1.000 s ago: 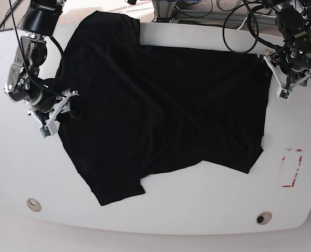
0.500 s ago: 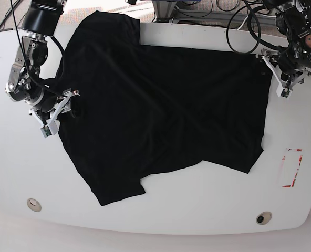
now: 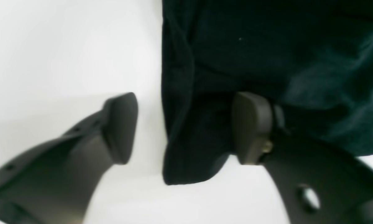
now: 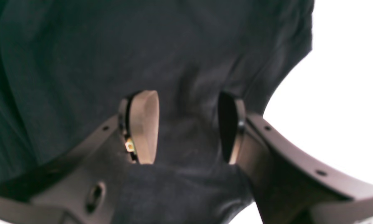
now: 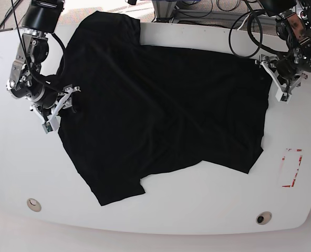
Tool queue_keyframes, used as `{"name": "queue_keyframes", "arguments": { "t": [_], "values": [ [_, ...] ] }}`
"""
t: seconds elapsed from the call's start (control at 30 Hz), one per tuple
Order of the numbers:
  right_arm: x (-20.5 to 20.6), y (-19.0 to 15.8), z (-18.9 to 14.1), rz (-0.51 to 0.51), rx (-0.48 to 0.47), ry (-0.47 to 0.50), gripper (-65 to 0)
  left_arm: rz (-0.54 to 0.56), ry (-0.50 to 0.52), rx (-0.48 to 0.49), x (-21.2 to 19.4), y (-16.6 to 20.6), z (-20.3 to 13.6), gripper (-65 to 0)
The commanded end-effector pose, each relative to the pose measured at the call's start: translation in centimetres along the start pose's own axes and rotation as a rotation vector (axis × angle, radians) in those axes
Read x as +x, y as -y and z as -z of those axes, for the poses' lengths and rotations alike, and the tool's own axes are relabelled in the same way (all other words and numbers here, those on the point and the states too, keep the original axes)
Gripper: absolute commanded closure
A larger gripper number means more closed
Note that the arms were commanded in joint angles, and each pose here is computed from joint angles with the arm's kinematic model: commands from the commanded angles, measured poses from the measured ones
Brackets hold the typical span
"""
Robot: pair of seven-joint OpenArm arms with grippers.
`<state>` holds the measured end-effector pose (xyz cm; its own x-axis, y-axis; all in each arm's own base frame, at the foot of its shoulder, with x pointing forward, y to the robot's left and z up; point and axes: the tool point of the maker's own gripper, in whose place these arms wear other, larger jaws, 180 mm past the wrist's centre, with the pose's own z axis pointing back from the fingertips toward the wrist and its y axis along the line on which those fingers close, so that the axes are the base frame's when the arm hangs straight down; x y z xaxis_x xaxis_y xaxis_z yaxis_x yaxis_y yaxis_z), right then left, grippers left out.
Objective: Layout the t-shirt on the table in an organized manner, then fold the t-shirt properly
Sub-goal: 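Pull the shirt shoulders apart with both grippers, spreading it flat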
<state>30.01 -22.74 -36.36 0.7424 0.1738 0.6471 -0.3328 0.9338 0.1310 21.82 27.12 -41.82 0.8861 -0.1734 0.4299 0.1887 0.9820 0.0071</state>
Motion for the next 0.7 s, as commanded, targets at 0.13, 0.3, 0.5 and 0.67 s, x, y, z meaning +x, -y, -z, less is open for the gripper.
{"name": "queue_keyframes", "arguments": {
  "t": [0.13,0.3,0.5,0.67],
  "values": [
    [1.8,0.5,-0.7,-0.020,-0.008,0.056,-30.0,0.031,0.005,0.021,0.5,-0.1,-0.7,-18.3],
    [1.8,0.5,-0.7,-0.018,-0.010,0.057,-29.8,0.030,0.005,0.022,0.5,-0.1,-0.8,-10.6],
    [2.0,1.9,-1.7,0.009,-0.046,0.083,-29.8,0.032,0.003,0.022,0.4,-0.1,-0.8,0.0],
    [1.2,4.4,-3.7,0.065,-0.118,0.068,-29.8,0.050,0.019,0.046,1.0,-0.8,-1.4,0.0]
  ]
}}
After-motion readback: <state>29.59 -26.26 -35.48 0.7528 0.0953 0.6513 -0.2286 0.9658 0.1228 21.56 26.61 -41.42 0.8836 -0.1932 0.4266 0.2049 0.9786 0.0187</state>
